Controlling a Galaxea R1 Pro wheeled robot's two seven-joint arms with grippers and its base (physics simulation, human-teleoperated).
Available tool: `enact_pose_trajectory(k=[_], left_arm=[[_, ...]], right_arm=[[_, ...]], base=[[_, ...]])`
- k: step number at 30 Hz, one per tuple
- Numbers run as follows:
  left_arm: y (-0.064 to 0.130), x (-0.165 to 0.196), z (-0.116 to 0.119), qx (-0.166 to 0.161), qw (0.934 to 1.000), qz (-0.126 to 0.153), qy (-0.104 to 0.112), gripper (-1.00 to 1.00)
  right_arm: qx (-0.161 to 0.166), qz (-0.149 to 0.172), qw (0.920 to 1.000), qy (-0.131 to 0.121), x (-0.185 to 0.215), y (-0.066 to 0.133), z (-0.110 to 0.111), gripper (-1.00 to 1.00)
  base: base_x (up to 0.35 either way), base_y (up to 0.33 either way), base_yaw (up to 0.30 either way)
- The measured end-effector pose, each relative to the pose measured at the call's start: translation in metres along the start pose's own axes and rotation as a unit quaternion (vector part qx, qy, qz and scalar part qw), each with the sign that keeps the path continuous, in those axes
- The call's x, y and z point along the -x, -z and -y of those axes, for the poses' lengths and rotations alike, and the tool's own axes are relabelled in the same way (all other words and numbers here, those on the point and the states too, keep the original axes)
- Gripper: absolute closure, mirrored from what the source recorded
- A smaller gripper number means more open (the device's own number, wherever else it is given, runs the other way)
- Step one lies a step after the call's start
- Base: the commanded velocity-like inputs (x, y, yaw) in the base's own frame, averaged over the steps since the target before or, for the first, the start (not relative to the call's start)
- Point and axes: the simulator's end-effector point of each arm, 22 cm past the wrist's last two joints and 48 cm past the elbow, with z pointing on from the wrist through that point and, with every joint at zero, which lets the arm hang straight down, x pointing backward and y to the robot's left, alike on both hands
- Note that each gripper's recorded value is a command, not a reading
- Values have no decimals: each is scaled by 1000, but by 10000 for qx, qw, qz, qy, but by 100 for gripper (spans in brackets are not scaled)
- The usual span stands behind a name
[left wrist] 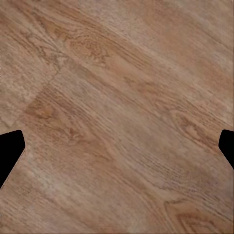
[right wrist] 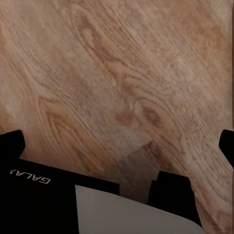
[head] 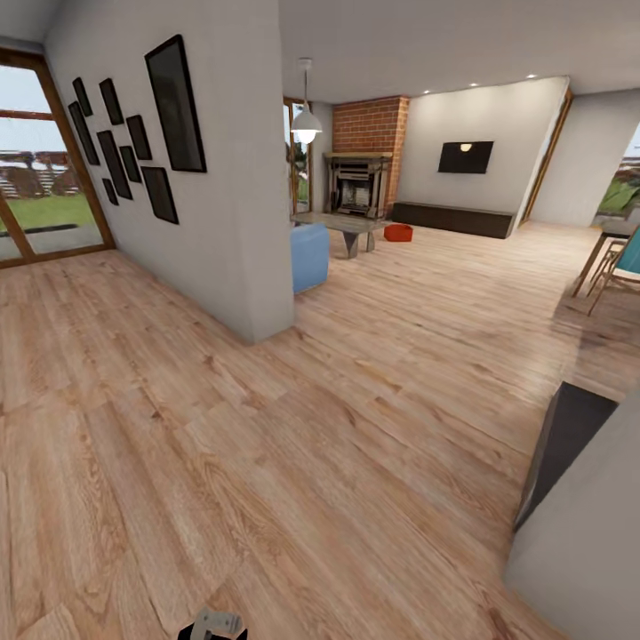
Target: Move the two storage containers from the living room to the garage. In the garage, place one container on the floor and stack the other container on top of it (either order is fine).
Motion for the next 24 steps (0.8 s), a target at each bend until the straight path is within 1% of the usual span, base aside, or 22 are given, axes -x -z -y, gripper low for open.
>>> enact_pose_trajectory(k=[24], left_arm=[[0, 0, 0, -3, 10000, 0, 1, -100]], right_arm=[[0, 0, 10000, 0, 0, 0, 0, -100]], base=[[276, 0, 0]])
